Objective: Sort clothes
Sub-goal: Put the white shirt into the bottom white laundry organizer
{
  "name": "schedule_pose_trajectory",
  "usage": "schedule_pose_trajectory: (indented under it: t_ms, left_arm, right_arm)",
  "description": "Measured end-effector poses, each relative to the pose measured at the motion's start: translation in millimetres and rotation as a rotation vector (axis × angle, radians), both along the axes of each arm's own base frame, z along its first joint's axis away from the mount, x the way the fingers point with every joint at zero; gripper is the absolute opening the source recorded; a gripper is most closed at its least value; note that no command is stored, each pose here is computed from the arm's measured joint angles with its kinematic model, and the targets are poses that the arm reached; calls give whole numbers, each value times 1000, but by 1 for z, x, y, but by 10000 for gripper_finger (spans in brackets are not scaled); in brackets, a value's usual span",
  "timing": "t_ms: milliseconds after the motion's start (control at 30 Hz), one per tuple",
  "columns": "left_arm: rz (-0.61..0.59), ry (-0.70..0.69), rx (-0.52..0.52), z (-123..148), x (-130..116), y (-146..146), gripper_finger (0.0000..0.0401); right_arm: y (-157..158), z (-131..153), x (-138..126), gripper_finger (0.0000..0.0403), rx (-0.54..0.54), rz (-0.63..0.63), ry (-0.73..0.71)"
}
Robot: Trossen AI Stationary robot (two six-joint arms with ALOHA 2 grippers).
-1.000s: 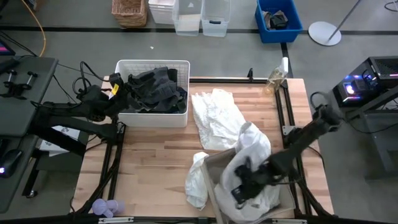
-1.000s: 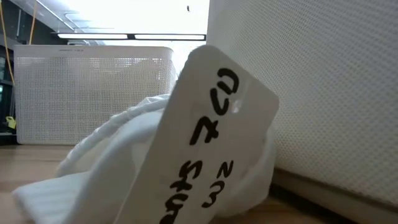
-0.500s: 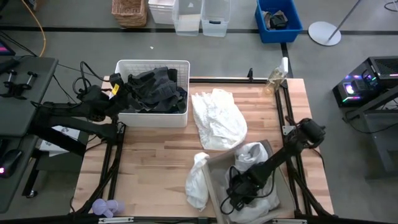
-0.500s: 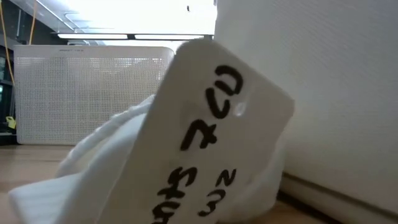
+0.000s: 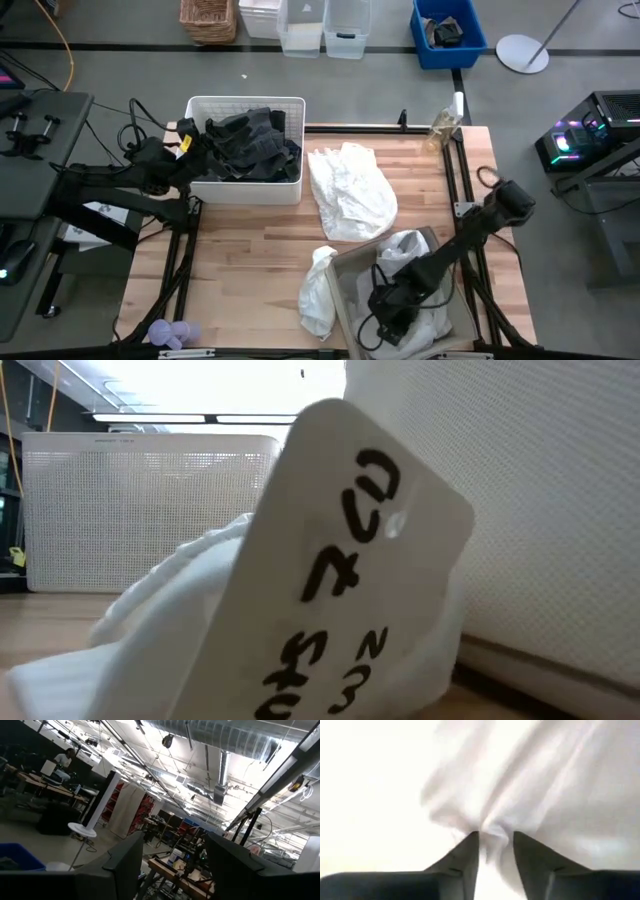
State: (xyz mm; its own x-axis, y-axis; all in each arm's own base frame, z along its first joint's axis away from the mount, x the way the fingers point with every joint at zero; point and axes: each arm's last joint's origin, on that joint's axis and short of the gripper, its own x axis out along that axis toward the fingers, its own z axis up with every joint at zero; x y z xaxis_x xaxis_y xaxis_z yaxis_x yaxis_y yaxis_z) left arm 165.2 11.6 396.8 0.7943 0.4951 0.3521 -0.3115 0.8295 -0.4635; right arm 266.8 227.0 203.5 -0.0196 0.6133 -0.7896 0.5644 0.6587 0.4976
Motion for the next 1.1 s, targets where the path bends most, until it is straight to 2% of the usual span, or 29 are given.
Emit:
schedule_pose_trajectory:
  t_ms: [133, 267, 433, 533, 600, 633, 700, 767, 833, 900, 1000, 1100]
  left_arm:
    - [0, 4, 1, 0, 0, 0, 201]
    - [2, 19, 7, -1, 1, 0, 201]
    - [3, 19, 8, -1, 1, 0, 201]
    - [2, 19, 8, -1, 1, 0, 201]
    - [3, 19, 7, -1, 1, 0, 201]
    - [2, 20, 7, -1, 1, 0, 201]
    - [3, 20, 7, -1, 1, 0, 201]
    - [2, 19, 7, -1, 1, 0, 201]
    - [2, 23, 7, -2, 1, 0, 201]
    - [-3, 30, 8, -2, 1, 0, 201]
    - [-45, 31, 0, -3, 2, -1, 201]
    - [-78, 20, -20, -4, 2, -2, 201]
  right_arm:
    - [-3, 46, -8, 166, 3, 45, -39]
    - [-8, 90, -12, 195, 10, 25, -84]
    - [-19, 149, -16, 206, -14, -60, -258]
    - [-25, 178, -11, 206, -49, -174, -424]
    - [-34, 201, -2, 206, -114, -287, -608]
    - [-43, 214, 4, 206, -180, -355, -726]
    - [-68, 232, 11, 206, -385, -460, -865]
    - [-100, 235, 15, 206, -607, -520, -816]
    - [-137, 223, 17, 206, -770, -597, -619]
    - [-175, 208, 23, 206, -888, -640, -417]
    - [-226, 182, 40, 206, -972, -594, -230]
    - [-265, 151, 65, 206, -967, -534, -174]
